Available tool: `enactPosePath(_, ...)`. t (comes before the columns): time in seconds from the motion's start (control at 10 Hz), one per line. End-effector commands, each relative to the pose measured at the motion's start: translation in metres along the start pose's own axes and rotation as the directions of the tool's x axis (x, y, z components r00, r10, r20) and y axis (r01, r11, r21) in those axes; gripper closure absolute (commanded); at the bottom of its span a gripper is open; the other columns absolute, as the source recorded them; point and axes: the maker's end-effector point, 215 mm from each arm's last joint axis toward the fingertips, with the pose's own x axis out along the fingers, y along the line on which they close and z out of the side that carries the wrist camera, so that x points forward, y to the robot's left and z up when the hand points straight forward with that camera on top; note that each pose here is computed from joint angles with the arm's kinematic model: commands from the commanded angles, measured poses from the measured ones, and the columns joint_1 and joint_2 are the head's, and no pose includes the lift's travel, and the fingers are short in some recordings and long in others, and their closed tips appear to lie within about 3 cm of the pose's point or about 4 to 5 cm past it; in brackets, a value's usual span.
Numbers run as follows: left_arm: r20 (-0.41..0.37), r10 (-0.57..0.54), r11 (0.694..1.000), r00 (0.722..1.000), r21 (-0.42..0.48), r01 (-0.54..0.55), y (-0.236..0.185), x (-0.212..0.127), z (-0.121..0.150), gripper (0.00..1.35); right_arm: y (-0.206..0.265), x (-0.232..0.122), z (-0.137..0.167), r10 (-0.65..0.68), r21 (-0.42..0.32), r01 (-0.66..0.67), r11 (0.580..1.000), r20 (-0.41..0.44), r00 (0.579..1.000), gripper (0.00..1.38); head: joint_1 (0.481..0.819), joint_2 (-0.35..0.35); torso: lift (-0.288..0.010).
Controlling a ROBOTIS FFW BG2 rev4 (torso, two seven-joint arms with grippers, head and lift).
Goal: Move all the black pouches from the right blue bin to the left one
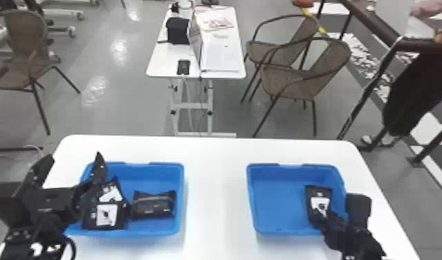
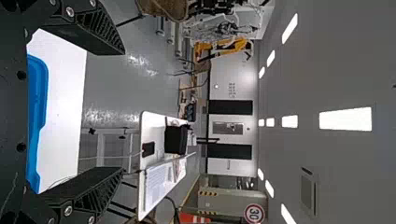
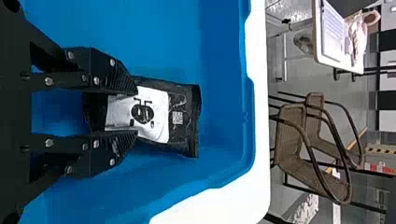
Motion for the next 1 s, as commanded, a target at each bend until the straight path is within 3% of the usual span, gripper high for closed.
enactPosePath(0.0, 0.003, 0.004, 1.0, 1.0, -0.002, -0.004, 0.001, 0.0, 0.001, 0.15, 0.003, -0.004, 0.008, 0.007, 0.013, -0.007, 1.0, 0.03, 1.0, 1.29, 0.695, -0.069, 0.01)
enactPosePath(0.4, 0.0, -0.005, 1.0, 1.0, -0.029, 0.005, -0.006, 0.002, 0.002, 0.15, 0.038, -0.029, 0.09, 0.097, 0.022, -0.104, 0.994, 0.214, 0.972, 1.29, 0.695, -0.052, 0.01)
enactPosePath(0.6, -0.018, -0.007, 0.996, 1.0, -0.085, 0.005, -0.007, 0.005, 0.004, 0.15, 0.099, -0.035, 0.138, 0.253, -0.043, -0.251, 0.967, 0.28, 0.926, 1.29, 0.695, -0.025, 0.01)
enactPosePath(0.7, -0.005, -0.006, 0.996, 1.0, -0.091, 0.006, -0.007, 0.007, 0.009, 0.15, 0.145, -0.035, 0.159, 0.358, -0.088, -0.348, 0.933, 0.289, 0.888, 1.29, 0.695, 0.008, 0.01)
enactPosePath(0.9, -0.004, -0.017, 0.994, 1.0, -0.105, 0.017, -0.015, 0.01, 0.012, 0.15, 0.239, -0.036, 0.183, 0.569, -0.205, -0.531, 0.822, 0.246, 0.785, 1.29, 0.695, 0.099, 0.01)
